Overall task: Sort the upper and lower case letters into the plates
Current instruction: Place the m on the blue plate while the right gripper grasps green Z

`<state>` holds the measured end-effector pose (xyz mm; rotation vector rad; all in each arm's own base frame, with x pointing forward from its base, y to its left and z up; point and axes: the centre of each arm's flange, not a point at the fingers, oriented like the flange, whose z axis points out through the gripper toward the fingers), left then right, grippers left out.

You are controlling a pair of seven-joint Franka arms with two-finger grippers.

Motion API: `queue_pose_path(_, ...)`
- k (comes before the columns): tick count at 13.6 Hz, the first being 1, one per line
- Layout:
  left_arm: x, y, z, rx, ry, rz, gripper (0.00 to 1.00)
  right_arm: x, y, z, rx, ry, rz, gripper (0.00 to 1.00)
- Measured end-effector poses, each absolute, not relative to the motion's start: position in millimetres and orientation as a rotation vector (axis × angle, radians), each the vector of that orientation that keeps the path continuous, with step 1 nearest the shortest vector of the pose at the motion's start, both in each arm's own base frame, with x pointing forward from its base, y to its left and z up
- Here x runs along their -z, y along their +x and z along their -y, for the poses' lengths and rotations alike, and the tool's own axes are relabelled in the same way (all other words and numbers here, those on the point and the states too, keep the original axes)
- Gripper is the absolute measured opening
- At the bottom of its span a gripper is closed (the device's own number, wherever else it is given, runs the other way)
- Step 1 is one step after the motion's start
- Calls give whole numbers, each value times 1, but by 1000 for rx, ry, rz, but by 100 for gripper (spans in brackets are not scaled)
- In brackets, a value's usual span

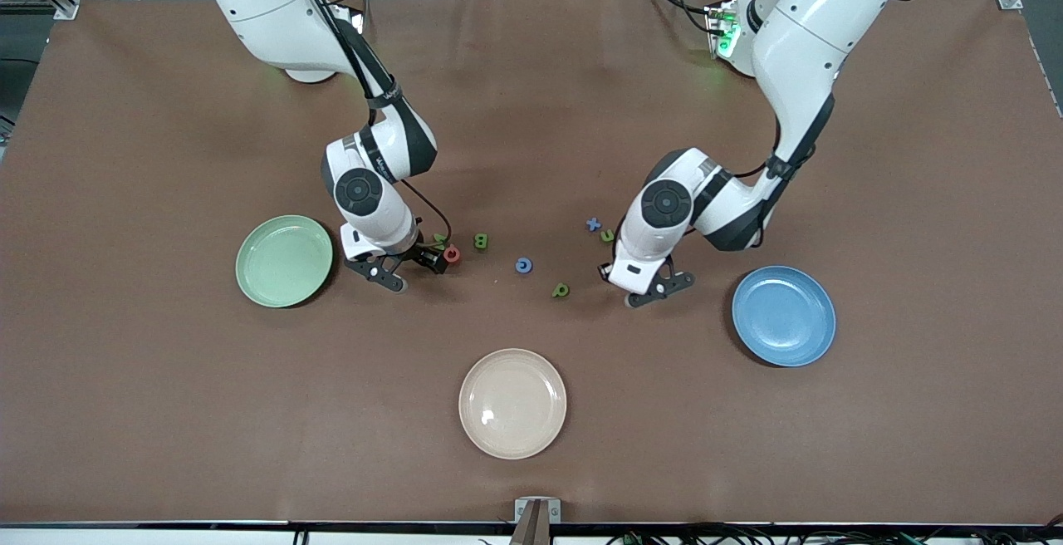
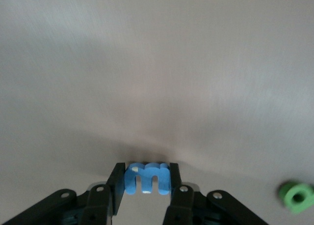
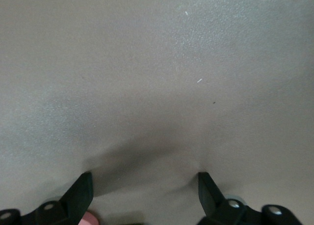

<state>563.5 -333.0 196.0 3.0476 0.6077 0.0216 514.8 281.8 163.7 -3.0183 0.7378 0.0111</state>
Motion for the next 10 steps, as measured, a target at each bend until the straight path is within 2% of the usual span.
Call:
queue_pose_path(4,-239,614,251,-125,3002,-757,40,-163,506,-291,8,-2996,-798,94)
queue_pose_path(10,-237,654,108,-156,3045,-760,40,-168,481,-325,-44,-3027,-775,93)
